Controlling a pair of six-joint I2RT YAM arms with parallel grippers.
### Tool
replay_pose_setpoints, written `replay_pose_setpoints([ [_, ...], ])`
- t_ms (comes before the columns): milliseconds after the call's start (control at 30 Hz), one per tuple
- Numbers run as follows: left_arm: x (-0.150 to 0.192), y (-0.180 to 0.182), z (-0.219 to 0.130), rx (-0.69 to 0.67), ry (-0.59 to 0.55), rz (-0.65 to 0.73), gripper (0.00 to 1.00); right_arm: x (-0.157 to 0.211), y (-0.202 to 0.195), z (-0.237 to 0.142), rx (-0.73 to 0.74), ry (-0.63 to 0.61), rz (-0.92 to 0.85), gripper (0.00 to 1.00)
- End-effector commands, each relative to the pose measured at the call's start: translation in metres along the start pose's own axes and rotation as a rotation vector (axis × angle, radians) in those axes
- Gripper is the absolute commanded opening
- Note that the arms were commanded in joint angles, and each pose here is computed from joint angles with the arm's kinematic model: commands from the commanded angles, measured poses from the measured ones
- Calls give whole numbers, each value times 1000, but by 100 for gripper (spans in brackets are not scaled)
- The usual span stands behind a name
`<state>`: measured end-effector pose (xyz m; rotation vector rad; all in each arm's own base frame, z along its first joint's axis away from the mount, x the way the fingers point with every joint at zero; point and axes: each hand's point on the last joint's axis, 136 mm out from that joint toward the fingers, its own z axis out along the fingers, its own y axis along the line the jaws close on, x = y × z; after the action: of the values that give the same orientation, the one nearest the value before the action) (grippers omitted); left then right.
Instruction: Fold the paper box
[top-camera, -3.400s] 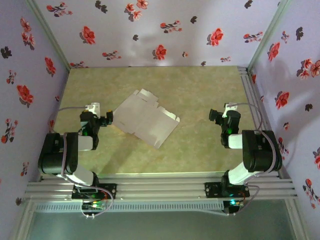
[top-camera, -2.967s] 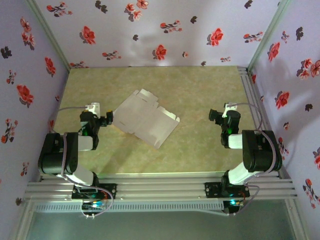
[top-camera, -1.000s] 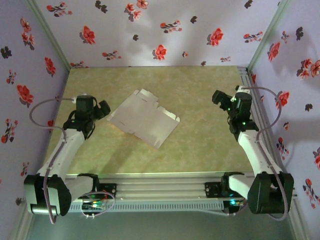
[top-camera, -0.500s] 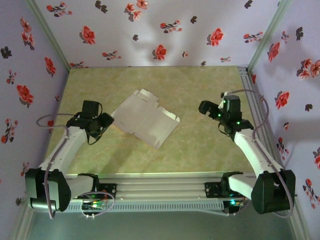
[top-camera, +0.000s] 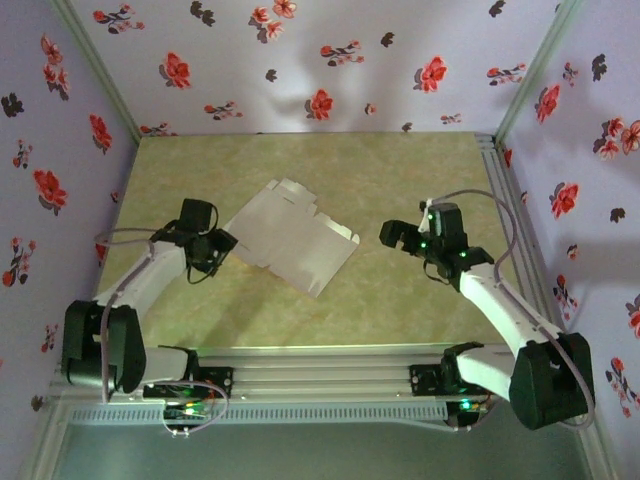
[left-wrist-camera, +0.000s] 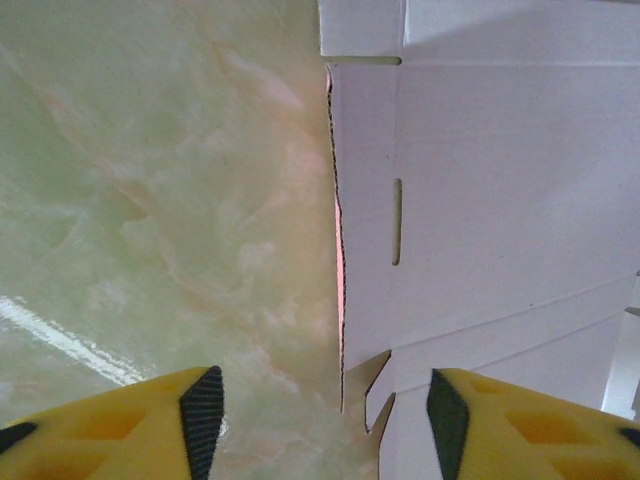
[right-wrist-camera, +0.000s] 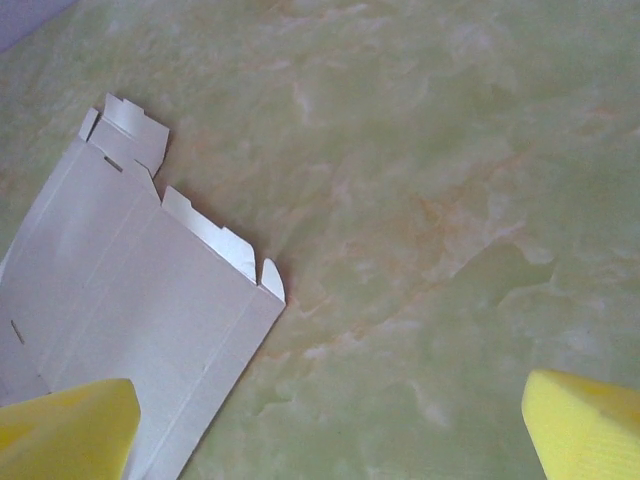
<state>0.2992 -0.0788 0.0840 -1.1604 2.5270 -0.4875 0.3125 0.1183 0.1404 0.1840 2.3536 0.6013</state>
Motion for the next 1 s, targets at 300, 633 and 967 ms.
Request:
replay_pose_setpoints([
  [300, -6, -23, 31, 10, 29, 32, 46, -5, 6, -11, -7, -33, -20, 99],
  [633, -3, -15, 48, -36, 52, 38, 36, -2, -2, -12, 30, -30, -21, 99],
  [967, -4, -10, 55, -58, 52, 60, 19, 0, -6, -12, 44, -30, -2, 99],
])
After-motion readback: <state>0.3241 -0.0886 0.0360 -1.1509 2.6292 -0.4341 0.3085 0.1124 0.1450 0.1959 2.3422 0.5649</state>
